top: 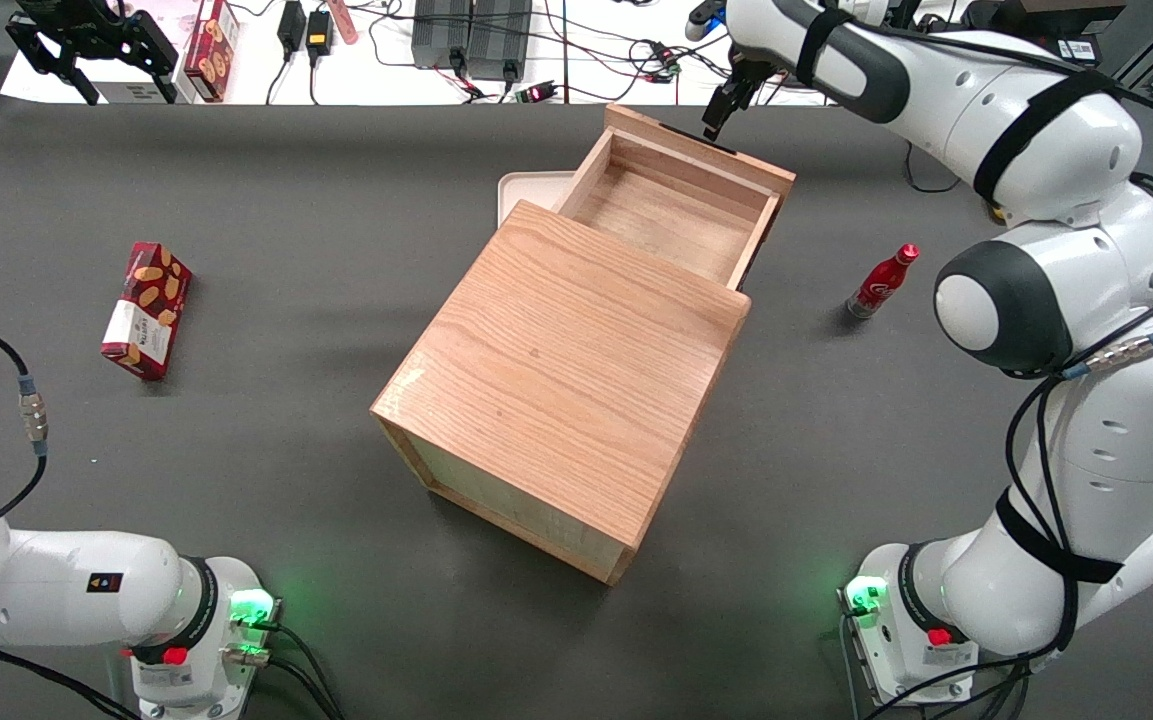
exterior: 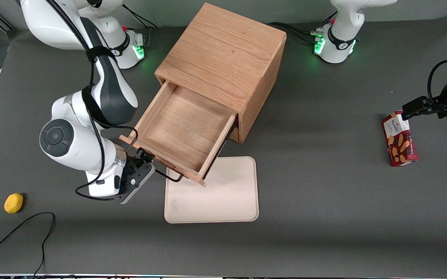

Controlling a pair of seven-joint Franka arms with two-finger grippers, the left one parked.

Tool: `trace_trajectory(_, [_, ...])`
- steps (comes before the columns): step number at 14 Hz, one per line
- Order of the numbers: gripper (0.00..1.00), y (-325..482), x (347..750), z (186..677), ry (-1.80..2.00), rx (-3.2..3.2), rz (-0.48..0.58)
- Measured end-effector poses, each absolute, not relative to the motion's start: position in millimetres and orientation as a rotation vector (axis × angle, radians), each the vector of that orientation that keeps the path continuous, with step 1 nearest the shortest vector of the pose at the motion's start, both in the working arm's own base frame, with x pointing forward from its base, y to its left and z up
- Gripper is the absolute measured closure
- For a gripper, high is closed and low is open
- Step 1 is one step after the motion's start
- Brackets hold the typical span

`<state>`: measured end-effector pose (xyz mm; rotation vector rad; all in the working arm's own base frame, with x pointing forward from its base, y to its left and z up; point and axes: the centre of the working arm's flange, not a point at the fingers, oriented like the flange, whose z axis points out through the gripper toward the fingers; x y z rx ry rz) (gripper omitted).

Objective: Open upper drawer

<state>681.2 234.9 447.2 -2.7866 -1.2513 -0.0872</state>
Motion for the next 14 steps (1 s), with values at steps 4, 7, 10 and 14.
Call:
trace_trajectory(4, [0.00, 224.8, 674.3, 493.6, -1.243, -2.788, -0.148])
trace_trajectory(7, [0.00, 208.9, 664.6, 540.4, -1.225, -2.794, -0.229])
trace_trajectory(10, [0.00, 186.0, 654.6, 579.0, -1.197, -2.819, -0.282])
trace_trajectory(14, [0.00, 138.8, 639.8, 623.8, -1.095, -2.866, -0.341])
